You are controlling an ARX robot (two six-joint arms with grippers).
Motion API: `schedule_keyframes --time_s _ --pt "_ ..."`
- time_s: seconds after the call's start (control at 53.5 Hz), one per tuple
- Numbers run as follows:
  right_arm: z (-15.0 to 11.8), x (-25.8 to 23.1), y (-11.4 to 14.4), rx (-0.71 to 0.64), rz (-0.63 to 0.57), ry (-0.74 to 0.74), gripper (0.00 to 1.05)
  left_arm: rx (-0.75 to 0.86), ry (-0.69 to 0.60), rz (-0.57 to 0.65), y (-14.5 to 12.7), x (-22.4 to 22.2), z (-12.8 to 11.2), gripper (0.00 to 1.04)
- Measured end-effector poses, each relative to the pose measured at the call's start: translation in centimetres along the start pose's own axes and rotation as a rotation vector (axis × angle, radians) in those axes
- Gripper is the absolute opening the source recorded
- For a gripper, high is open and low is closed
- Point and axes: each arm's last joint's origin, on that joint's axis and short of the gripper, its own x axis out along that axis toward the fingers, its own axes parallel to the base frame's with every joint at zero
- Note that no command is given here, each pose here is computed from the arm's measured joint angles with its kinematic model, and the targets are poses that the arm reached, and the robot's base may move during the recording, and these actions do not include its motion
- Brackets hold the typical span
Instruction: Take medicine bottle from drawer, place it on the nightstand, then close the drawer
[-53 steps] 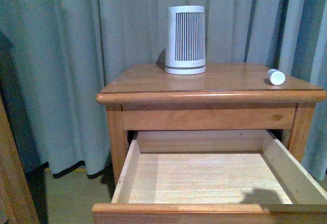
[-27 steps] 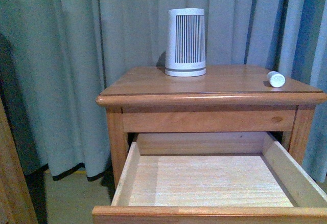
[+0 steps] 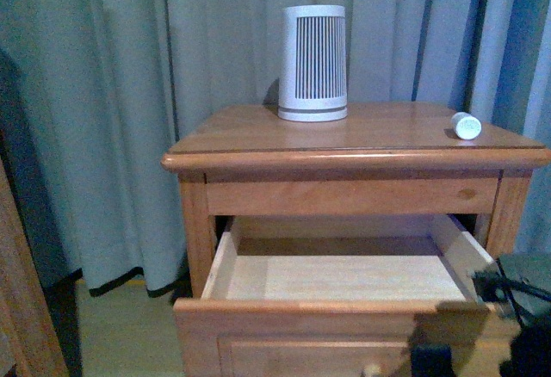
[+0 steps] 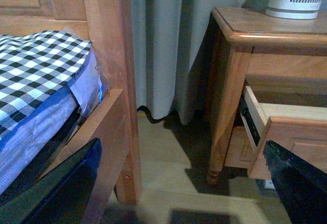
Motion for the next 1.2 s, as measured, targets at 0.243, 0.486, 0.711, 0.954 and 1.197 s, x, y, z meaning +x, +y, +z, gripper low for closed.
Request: schedule_keyframes --time_s 0.243,0.486,0.711,0.954,1.197 --pt "2.1 7.1 0.0 -0.015 -0.014 -0.039 0.98 0.000 0.000 0.000 0.0 0.0 0.0 0.98" --pt "3.6 13.4 -0.8 -0.048 -0.040 -0.054 0.98 0.000 0.000 0.000 0.0 0.0 0.0 0.98" --pt "3.7 14.0 -1.0 -0.074 -0.022 -0.042 0.98 0.000 0.000 0.000 0.0 0.0 0.0 0.98" --pt "5.6 9.2 -2.2 0.007 -0.034 -0.041 0.98 0.000 0.000 0.000 0.0 0.0 0.0 0.98" --pt "7.9 0.4 -5.1 0.063 -0.088 -0.042 0.98 0.000 0.000 0.000 0.0 0.0 0.0 0.98"
